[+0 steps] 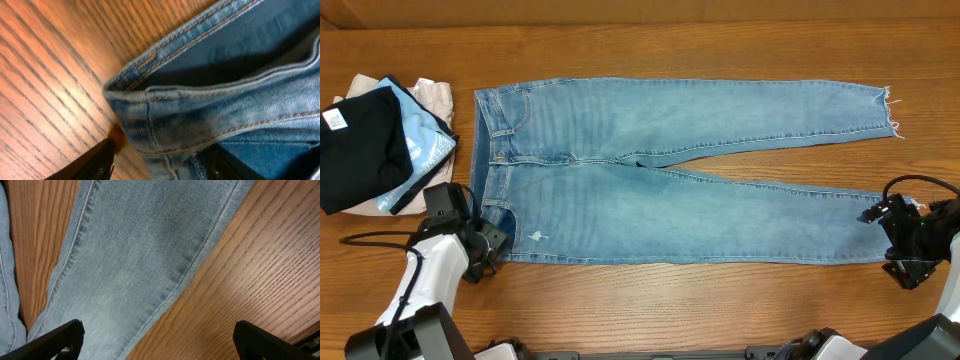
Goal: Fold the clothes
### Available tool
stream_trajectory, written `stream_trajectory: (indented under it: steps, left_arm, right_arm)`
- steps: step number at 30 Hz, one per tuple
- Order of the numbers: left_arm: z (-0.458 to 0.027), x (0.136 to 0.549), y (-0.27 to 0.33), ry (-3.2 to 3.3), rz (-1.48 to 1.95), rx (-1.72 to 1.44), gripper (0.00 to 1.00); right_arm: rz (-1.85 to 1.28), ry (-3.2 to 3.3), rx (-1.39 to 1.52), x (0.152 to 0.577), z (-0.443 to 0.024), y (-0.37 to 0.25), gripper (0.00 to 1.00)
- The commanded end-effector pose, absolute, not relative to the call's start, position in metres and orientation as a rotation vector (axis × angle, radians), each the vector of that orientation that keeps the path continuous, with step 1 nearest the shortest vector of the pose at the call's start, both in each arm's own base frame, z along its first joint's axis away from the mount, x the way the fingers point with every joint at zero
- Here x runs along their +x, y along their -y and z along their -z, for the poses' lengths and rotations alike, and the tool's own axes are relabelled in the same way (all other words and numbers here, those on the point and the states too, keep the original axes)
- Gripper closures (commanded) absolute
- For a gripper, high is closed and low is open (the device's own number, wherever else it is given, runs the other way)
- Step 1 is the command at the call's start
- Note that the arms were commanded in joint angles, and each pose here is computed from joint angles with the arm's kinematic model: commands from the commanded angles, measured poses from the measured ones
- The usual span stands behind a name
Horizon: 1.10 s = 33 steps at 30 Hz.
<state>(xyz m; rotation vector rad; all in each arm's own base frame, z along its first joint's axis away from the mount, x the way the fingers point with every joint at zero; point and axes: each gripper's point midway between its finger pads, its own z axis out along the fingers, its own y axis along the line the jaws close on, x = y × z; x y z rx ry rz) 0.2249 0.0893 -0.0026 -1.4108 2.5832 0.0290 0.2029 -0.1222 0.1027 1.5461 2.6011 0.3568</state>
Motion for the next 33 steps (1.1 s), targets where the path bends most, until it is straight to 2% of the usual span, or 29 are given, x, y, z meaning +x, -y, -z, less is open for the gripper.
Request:
stream_trajectory:
  steps: [1, 3, 6, 18, 27, 33]
  left_arm:
    - [0.017, 0.214, -0.089, -2.621, -0.056, -1.458, 0.42]
    - [0.017, 0.214, -0.089, -2.621, -0.058, -1.458, 0.5]
    - [0.017, 0.216, -0.09, -2.619, -0.059, -1.437, 0.7]
    - [0.01, 0.219, -0.09, -2.65, -0.059, -1.385, 0.96]
    - [-0.039, 0.238, -0.088, -2.609, 0.026, -1.27, 0.96]
    - [-0.067, 0.242, -0.09, -2.564, 0.024, -1.207, 0.96]
  right_arm:
    - [-0.336, -2.593, 1.544, 0.201, -0.104, 0.125, 0.0]
    - [-0.337, -2.593, 1.544, 0.201, -0.104, 0.125, 0.0]
    - [-0.337, -2.594, 1.543, 0.201, -0.104, 0.125, 0.01]
    - [-0.31, -2.598, 1.549, 0.199, -0.103, 0.127, 0.0]
    - [-0.311, -2.563, 1.607, 0.203, -0.099, 0.131, 0.0]
    - [-0.26, -2.511, 1.751, 0.204, -0.073, 0.148, 0.0]
